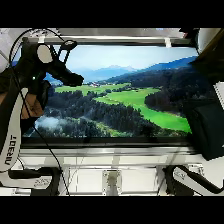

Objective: Fold the clothes and pants, and hang the long-sleeved shirts on hangers.

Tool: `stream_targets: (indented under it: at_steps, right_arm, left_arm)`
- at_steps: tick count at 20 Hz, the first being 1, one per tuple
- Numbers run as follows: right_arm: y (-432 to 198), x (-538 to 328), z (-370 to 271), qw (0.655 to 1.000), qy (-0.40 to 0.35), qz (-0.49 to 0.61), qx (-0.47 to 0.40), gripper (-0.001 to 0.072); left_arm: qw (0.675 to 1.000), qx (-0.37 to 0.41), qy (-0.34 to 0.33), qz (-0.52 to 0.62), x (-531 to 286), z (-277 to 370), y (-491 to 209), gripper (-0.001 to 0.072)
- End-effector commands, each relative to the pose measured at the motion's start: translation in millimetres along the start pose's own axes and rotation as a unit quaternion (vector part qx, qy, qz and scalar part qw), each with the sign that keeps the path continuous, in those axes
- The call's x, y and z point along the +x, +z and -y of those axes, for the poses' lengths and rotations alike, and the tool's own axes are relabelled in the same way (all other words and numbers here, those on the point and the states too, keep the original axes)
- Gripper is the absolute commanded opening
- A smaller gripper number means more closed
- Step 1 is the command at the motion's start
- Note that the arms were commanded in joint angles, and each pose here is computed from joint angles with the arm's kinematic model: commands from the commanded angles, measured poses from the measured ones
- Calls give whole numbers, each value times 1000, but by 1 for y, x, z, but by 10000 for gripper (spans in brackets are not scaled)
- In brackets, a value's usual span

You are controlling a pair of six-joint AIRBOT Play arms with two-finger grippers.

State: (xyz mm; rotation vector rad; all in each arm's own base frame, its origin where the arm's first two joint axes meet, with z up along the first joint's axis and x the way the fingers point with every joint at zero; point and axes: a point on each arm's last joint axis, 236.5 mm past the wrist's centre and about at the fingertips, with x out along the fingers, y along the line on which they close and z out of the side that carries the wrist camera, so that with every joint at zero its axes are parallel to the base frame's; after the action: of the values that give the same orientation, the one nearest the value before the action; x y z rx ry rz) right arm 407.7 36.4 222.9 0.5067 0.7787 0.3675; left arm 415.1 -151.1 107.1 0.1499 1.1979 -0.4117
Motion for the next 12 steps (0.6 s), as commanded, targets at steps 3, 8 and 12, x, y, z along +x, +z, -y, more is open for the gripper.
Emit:
stream_targets:
  at_steps: [3,8,12]
  right_arm:
    - [-71,58,-38,972,-66,-122,-190,47]
    - [-91,52,-27,959,-90,-170,-206,47]
    - [-101,48,-25,956,-91,-191,-203,47]
  left_arm:
    - [997,-46,-3,-55,-2,2,-26,17]
    - [993,-65,-4,-95,-3,7,-44,16]
    - [993,-65,-4,-95,-3,7,-44,16]
